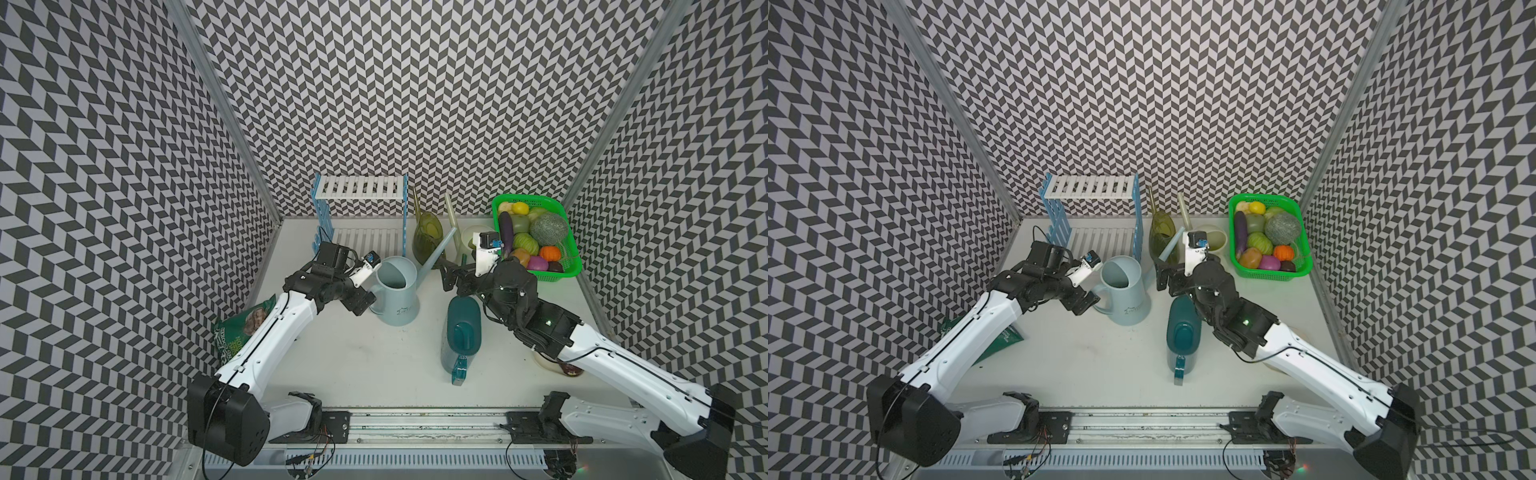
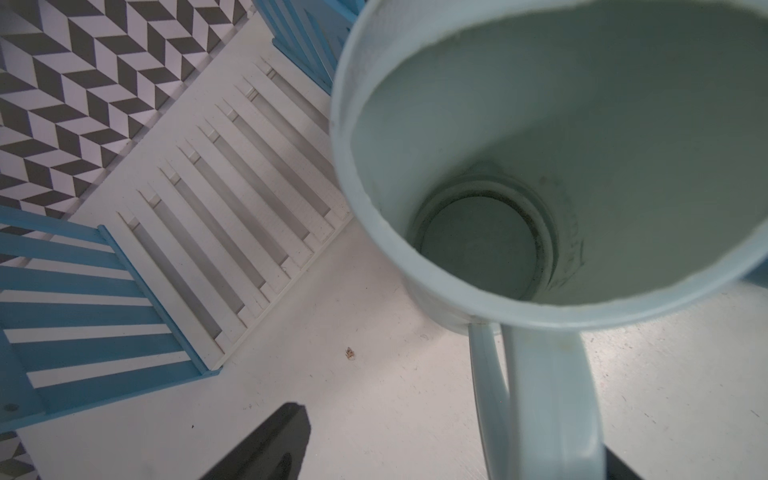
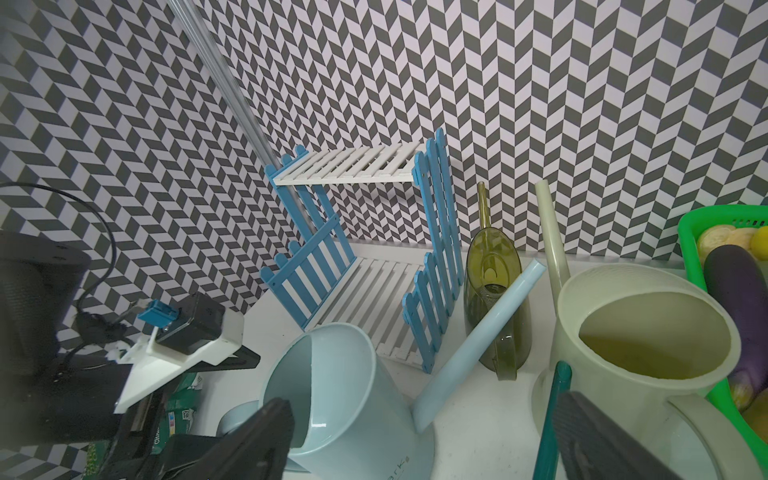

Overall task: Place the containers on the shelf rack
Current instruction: 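Pick up a container from the center of the board.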

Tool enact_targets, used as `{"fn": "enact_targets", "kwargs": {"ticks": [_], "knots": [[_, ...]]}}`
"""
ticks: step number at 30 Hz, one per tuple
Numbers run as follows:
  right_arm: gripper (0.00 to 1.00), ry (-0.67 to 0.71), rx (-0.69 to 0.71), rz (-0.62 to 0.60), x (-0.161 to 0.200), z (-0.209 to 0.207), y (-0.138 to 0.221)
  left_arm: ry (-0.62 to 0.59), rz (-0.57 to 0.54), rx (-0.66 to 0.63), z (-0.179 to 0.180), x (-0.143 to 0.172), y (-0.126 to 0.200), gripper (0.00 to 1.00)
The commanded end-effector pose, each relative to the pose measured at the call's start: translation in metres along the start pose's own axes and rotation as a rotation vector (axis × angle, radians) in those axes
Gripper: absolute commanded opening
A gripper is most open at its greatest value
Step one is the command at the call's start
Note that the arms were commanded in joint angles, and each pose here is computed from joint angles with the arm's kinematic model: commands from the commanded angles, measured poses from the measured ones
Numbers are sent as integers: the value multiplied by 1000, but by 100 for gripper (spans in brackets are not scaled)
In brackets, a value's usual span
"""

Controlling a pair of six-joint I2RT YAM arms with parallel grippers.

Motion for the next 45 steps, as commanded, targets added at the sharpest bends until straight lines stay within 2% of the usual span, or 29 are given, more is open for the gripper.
{"fn": "enact_targets", "kwargs": {"ticks": [1,6,12,17,27,45], "knots": [[100,-2,-45,-54,-10,4,8,-71,-136,59,-6,-16,6,94],[100,153,-197,-104,-9,28,14,-139,-331,205,-23,-19,10,93],[100,143,-185,-109,-13,22,25,-145,-472,291,-39,-12,6,88],[100,102,-182,-116,-10,18,32,-129,-553,261,-35,-16,2,76],[100,44,-233,-91,-1,26,33,-122,-562,258,-33,-7,-13,59],[100,-6,-223,-88,-5,24,37,-136,-595,282,-39,-6,-11,15]]}}
Point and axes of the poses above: each gripper's point midway between its finger pads, its own y axis back along the fingers, its own z axis along the line the jaws close on, x = y × z, the point moved 1 cm from there along y, back along the fingers, and after that the axes turned 14 degrees about y, right-handed, at the moved point
